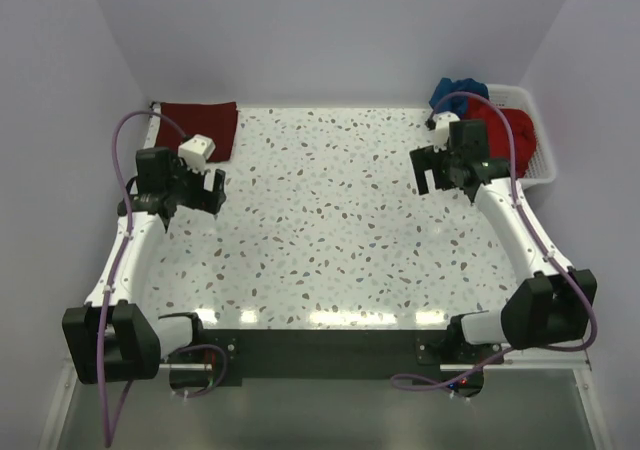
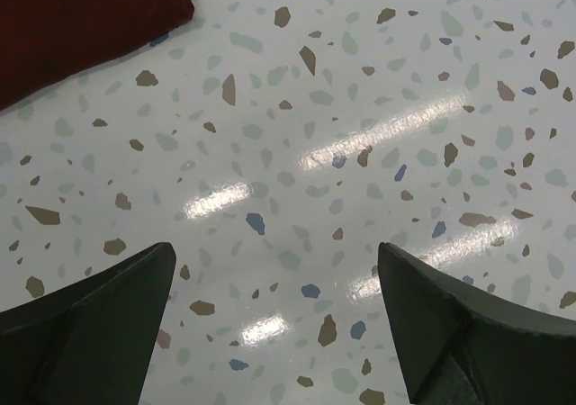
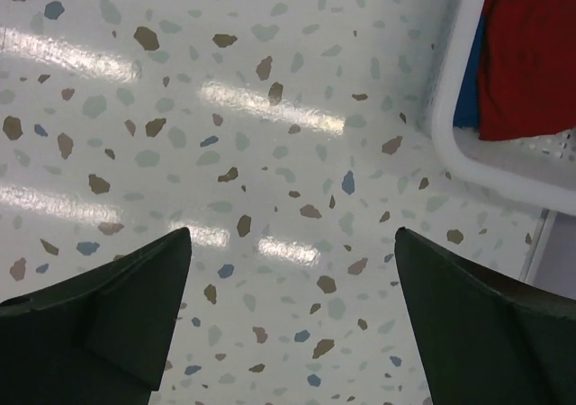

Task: Fold and stack the t-shirts
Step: Grab the tshirt from the pile

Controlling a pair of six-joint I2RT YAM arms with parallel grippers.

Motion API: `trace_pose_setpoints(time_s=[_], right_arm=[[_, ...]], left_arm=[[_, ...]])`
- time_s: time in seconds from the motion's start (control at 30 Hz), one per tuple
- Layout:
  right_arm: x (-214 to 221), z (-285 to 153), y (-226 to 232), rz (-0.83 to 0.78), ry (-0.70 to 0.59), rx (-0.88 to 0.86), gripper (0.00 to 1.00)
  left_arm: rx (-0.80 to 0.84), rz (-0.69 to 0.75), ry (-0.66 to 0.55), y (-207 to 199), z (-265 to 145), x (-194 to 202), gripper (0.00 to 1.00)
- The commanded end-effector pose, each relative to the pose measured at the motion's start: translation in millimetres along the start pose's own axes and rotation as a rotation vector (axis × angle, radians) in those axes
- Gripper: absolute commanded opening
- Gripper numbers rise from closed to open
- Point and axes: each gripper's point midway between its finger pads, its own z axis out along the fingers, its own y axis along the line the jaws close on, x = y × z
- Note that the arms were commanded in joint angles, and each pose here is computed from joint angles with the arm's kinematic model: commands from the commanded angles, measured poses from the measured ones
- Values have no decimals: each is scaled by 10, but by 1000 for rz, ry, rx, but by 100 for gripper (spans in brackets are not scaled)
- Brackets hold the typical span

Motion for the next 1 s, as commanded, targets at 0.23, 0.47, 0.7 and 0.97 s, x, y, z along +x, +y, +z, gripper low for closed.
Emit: trace_pose_setpoints(time_s=[0.23, 0.47, 0.7, 0.97], right_arm=[[-1113, 473, -684, -60, -155, 336, 99], [-1584, 935, -1089, -56, -156, 474, 99], [-1366, 1281, -1659, 172, -82, 412, 99], [-792, 1712, -1978, 309, 57, 401, 98]], left_arm=[[-50, 44, -166, 116, -167, -632, 100], [-32, 46, -199, 104, -161, -763, 100], [-19, 44, -214, 87, -184, -841, 100], [-16, 40, -225, 106, -183, -929, 100]])
